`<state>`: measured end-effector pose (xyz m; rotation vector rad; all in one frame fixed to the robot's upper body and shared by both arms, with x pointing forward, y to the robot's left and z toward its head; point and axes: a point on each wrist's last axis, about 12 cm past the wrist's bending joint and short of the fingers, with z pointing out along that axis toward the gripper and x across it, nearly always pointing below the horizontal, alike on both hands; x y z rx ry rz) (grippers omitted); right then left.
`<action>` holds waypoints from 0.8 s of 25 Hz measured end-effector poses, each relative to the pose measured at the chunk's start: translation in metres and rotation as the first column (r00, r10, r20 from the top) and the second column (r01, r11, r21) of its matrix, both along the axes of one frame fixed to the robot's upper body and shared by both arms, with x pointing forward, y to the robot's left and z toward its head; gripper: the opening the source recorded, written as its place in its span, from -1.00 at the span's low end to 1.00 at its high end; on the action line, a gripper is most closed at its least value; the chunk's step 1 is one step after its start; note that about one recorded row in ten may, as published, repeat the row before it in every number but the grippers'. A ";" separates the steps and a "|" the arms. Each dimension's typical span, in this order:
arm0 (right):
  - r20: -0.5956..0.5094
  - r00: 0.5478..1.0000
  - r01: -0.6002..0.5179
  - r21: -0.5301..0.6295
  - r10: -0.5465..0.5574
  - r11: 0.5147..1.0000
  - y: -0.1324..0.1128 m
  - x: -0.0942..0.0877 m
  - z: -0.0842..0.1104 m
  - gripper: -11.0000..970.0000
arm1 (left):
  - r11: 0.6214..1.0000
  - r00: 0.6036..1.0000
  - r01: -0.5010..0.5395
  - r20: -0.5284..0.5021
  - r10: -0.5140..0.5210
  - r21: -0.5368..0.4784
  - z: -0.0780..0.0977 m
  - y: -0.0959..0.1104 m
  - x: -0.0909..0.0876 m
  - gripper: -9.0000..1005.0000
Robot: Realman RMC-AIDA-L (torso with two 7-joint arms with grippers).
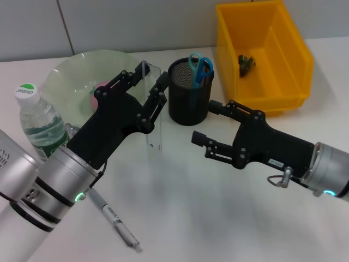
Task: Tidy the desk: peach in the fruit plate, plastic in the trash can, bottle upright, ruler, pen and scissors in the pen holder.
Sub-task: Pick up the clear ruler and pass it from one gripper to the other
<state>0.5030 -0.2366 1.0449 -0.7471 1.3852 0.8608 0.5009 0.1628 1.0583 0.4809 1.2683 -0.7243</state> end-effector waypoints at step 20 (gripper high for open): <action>-0.032 0.996 0.088 0.066 -0.086 0.994 0.045 -0.007 -0.013 0.59 | 0.999 0.999 -0.035 0.014 0.035 0.020 0.000 -0.006 -0.003 -0.19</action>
